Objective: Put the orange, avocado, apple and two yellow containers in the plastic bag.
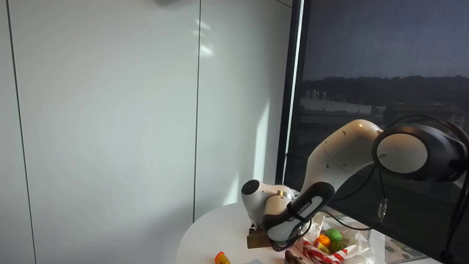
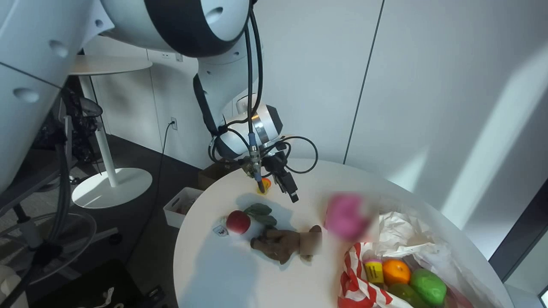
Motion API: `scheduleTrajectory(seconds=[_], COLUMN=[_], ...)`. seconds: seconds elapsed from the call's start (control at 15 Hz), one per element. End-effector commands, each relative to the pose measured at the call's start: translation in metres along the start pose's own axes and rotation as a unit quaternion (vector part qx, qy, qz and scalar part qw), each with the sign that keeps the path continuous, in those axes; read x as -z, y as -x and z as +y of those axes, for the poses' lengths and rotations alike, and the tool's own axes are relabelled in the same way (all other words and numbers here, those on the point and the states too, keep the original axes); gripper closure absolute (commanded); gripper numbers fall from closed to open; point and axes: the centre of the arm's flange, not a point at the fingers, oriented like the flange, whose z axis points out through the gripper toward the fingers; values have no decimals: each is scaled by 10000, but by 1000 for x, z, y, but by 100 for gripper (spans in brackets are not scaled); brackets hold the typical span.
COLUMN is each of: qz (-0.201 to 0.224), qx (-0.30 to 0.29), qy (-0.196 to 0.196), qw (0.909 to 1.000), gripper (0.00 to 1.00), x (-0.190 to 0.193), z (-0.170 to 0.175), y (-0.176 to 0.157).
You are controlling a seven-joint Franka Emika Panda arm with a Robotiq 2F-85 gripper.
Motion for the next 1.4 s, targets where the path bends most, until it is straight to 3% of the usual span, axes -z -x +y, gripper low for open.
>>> scheduleTrajectory(seconds=[0.0, 0.2, 0.4, 0.67, 0.73, 0.87, 1.33], qz=[-237, -471, -663, -875, -835, -885, -755], qx=[761, 1405, 2125, 2666, 2452, 2593, 2755], qy=[-616, -1058, -1393, -1582, -1480, -1542, -1589], qw=[9949, 9833, 9649, 9467, 9544, 9493, 9451], gripper=[0, 0, 0, 0, 0, 0, 0], x=[24, 39, 43, 44, 44, 43, 20], z=[-29, -55, -83, -110, -93, -102, -119], y=[3, 11, 28, 49, 56, 63, 67])
